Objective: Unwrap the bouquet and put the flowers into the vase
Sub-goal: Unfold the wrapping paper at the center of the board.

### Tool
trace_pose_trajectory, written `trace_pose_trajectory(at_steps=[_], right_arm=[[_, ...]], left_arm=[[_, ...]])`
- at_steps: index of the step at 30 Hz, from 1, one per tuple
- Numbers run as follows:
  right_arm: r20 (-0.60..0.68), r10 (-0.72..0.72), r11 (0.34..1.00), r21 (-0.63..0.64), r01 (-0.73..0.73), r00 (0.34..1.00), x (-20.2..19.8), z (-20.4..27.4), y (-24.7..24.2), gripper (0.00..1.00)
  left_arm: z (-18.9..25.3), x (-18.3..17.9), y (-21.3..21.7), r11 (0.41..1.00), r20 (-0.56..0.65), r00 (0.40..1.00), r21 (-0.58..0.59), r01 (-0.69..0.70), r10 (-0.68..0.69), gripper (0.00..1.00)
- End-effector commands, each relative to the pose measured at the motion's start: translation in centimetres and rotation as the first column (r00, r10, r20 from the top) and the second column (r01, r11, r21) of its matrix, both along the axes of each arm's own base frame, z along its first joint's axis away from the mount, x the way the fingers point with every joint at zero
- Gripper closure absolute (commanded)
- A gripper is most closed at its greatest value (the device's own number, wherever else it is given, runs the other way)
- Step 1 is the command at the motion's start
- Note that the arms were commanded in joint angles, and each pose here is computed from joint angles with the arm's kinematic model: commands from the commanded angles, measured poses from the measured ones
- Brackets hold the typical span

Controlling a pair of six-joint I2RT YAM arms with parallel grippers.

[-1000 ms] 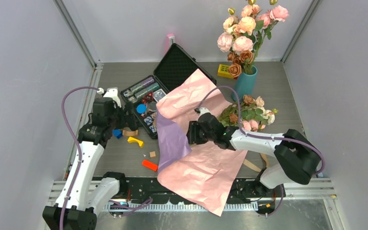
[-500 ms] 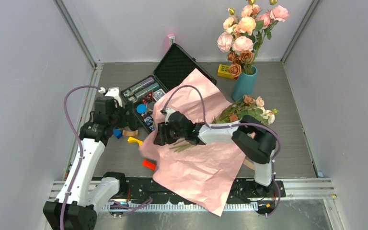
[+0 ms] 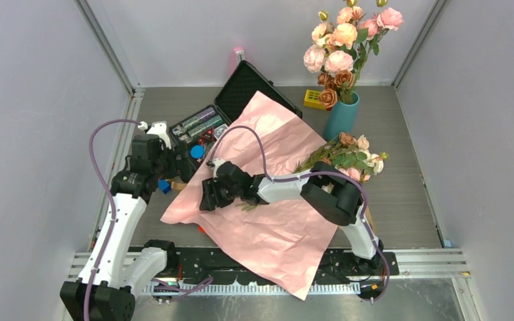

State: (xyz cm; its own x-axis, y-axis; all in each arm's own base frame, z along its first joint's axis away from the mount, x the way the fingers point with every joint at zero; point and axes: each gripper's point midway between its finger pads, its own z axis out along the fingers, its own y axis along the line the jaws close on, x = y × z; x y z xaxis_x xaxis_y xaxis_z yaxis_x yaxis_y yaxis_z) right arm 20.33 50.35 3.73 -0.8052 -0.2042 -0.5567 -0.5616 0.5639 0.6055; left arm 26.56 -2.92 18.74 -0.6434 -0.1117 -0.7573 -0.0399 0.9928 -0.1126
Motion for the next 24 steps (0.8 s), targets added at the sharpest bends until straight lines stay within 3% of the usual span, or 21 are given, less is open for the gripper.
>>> trace_pose_trajectory(at_steps=[1, 12, 24], right_arm=[[0.088, -0.031, 0.999, 0.033, 0.028, 0.996, 2.3, 2.3, 1.0, 0.4], [0.212, -0.035, 0.997, 0.076, 0.019, 0.977, 2.3, 10.5, -1.0, 0.27], [0.261, -0.165, 0.985, 0.003, 0.17, 0.951, 2.1, 15.4, -11.4, 0.2]], left_arm=[[1.0, 0.5, 0.2, 1.0, 0.054, 0.999, 0.006, 0.005, -0.005, 0.0], [0.8, 0.5, 0.0, 1.0, 0.046, 0.999, 0.001, 0.01, -0.01, 0.0], [1.0, 0.2, 0.1, 1.0, 0.059, 0.998, 0.007, 0.013, -0.014, 0.0]])
